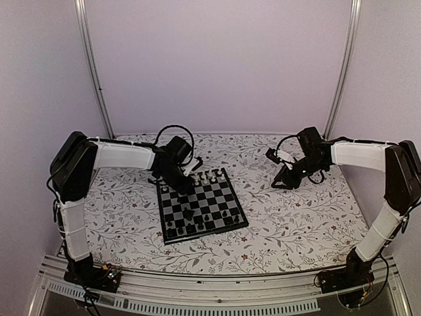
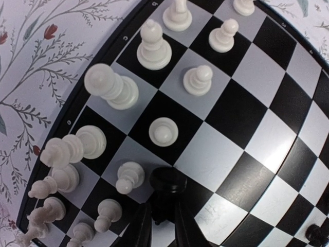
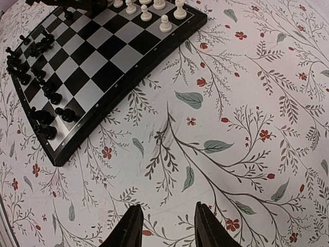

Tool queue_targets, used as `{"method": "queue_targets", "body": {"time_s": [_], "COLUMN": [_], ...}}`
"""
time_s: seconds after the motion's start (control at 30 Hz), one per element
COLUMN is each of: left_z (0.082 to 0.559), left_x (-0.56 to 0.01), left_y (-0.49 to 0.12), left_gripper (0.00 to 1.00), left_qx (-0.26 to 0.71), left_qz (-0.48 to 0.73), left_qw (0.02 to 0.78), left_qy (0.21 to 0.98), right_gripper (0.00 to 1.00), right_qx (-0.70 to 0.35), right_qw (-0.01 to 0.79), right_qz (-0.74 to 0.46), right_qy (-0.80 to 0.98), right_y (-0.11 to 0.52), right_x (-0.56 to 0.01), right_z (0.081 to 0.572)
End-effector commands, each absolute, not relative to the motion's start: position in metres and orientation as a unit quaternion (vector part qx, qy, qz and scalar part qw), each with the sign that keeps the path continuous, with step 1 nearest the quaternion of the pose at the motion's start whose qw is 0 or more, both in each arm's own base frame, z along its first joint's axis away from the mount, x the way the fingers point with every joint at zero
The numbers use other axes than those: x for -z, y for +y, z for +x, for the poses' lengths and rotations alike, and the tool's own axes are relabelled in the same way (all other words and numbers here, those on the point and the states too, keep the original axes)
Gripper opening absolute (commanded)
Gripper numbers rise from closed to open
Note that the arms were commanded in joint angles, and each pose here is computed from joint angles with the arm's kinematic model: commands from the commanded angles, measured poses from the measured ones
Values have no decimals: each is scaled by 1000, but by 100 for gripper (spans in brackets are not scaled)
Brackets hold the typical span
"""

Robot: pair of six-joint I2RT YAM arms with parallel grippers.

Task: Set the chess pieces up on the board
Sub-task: Pick up the chess piece from the chessboard.

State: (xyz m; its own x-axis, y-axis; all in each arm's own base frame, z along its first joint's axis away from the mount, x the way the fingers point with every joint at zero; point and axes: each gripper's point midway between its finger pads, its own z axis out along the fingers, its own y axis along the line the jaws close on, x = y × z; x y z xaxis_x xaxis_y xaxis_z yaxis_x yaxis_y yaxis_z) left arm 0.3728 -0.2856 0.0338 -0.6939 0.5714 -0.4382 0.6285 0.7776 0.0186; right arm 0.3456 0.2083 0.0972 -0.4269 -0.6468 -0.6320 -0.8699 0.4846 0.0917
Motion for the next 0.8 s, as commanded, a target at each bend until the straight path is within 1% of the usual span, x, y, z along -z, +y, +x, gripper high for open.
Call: {"method": "queue_targets", "body": {"time_s": [0.0, 0.17, 0.33, 0.53, 0.77], "left_z": [372, 370, 367, 357, 339], "left_x": [-21, -17, -18, -38, -64], "left_y": [-284, -285, -285, -286, -296], "left_gripper": [20, 19, 13, 11, 11], "left_qx": [74, 75, 76, 75, 108], "left_qz": [321, 323, 323, 328, 343], "left_qw": [199, 194, 191, 196, 196], "left_qy": [923, 923, 924, 921, 912], "right_gripper": [36, 36, 36, 36, 36], "right_qx": [-216, -220, -224, -243, -279], "right_qw": [272, 271, 271, 269, 281], "right_qz": [-466, -466, -466, -470, -506], "right_qy": [814, 813, 812, 805, 766], "right_y": [212, 213, 214, 218, 242], "right_x": [-102, -103, -104, -107, -135], "right_z": [349, 347, 347, 342, 326]}}
